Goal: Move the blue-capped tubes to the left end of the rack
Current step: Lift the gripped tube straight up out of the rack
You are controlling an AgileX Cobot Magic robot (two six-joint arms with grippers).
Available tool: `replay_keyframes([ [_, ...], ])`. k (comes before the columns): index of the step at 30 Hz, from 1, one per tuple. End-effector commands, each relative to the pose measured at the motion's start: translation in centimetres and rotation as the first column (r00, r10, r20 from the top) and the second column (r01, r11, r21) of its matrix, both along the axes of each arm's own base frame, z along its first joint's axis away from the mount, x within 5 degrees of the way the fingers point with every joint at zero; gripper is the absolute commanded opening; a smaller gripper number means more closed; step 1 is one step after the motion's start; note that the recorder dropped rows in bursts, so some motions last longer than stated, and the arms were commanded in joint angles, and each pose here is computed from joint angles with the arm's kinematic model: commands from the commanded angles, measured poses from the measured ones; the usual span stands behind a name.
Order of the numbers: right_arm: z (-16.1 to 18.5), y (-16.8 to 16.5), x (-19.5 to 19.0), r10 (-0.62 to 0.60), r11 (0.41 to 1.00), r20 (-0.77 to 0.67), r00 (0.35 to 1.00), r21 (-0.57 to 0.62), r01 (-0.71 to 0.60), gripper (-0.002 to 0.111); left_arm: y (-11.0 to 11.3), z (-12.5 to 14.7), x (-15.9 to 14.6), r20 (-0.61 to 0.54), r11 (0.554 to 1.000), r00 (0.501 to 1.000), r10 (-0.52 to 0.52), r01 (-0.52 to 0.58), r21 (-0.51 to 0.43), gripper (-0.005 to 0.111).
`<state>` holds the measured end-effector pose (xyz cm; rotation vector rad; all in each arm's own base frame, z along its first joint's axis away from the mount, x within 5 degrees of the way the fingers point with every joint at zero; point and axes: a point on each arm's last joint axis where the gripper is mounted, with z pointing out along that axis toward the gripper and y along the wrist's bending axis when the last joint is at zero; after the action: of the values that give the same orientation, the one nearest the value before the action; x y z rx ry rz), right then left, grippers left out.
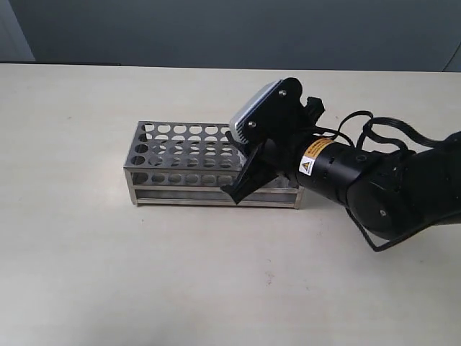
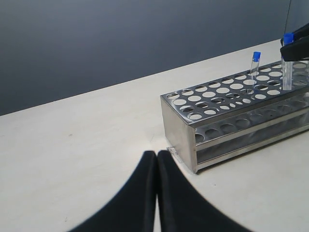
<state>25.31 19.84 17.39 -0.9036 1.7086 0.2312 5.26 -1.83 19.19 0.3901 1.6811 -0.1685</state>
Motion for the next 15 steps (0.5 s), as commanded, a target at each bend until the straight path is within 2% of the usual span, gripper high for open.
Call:
replay_keyframes([
  [1, 1.4, -0.4, 0.2, -0.023, 0.999, 0.05, 0.998, 0.027, 0.021, -0.001, 0.0, 0.0, 0.0, 0.004, 1.0, 1.0, -0.007, 0.007, -0.007, 0.0],
  [7, 3.7, -0.7, -0.3, -0.022, 0.997, 0.103, 0.994, 0.069, 0.015, -0.001, 0.0, 0.0, 0.0, 0.004, 1.0, 1.0, -0.007, 0.007, -0.007, 0.0],
  [15, 3.7, -0.8, -0.5, -0.017, 0.998, 0.085, 0.996, 0.054, 0.013, -0.001, 0.0, 0.0, 0.0, 0.004, 1.0, 1.0, -0.007, 0.007, -0.007, 0.0],
])
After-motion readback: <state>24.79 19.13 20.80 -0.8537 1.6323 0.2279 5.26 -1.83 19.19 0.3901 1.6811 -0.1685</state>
